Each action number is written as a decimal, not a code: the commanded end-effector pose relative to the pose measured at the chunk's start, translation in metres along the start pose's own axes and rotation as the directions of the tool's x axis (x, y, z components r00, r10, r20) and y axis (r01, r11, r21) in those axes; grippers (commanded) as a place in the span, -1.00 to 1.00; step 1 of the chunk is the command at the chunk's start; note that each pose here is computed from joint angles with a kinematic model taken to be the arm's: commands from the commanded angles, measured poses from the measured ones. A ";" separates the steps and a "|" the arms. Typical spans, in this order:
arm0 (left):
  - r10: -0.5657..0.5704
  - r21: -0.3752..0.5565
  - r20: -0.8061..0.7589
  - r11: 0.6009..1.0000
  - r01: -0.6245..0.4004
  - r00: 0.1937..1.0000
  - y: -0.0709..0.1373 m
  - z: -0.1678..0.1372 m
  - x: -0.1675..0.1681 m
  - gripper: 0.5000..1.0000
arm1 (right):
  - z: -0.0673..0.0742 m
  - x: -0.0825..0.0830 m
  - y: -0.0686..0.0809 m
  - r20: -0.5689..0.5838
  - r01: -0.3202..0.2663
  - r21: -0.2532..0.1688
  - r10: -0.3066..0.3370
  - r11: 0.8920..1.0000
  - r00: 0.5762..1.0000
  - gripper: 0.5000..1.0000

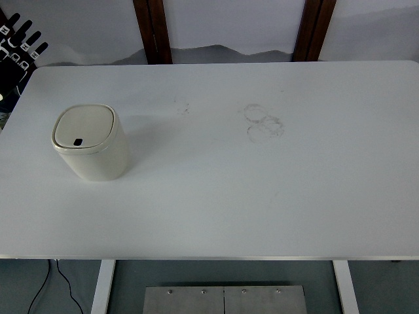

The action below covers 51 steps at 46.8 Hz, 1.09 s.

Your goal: Open trash bin

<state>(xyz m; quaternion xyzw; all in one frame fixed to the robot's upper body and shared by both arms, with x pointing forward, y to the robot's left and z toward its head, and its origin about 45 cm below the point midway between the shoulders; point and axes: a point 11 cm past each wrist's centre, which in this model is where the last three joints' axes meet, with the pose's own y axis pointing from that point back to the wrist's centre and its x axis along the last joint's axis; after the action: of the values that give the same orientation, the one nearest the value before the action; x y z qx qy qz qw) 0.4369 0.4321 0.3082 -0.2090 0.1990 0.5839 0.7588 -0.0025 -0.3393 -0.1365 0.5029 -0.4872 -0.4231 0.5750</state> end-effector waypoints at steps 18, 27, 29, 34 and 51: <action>0.015 0.021 0.036 1.000 -0.015 0.999 0.001 -0.002 0.001 1.00 | 0.000 0.000 0.000 0.000 0.000 -0.001 0.000 1.000 1.000 0.98; 0.003 0.039 0.066 0.999 -0.006 0.998 0.000 -0.003 -0.002 1.00 | 0.000 0.000 0.000 0.000 0.000 0.001 0.000 1.000 1.000 0.98; 0.002 0.049 0.091 0.999 -0.007 0.996 0.001 -0.001 -0.003 1.00 | 0.000 0.000 0.000 0.000 0.000 0.001 0.000 1.000 1.000 0.98; -0.009 0.073 0.161 0.997 -0.003 0.987 0.002 0.003 -0.008 1.00 | 0.000 0.000 0.000 0.000 0.000 -0.001 0.000 1.000 1.000 0.98; -0.101 0.179 0.361 0.983 0.037 0.927 0.008 0.013 -0.028 1.00 | 0.000 0.000 0.000 0.000 0.000 -0.001 0.000 1.000 1.000 0.98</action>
<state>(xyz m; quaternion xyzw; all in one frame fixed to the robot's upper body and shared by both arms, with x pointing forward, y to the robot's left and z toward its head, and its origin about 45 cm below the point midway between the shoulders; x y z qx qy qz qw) 0.4247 0.4201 0.3328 -0.0578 0.1026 0.5707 0.8127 -0.0022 -0.3393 -0.1365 0.5031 -0.4873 -0.4230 0.5749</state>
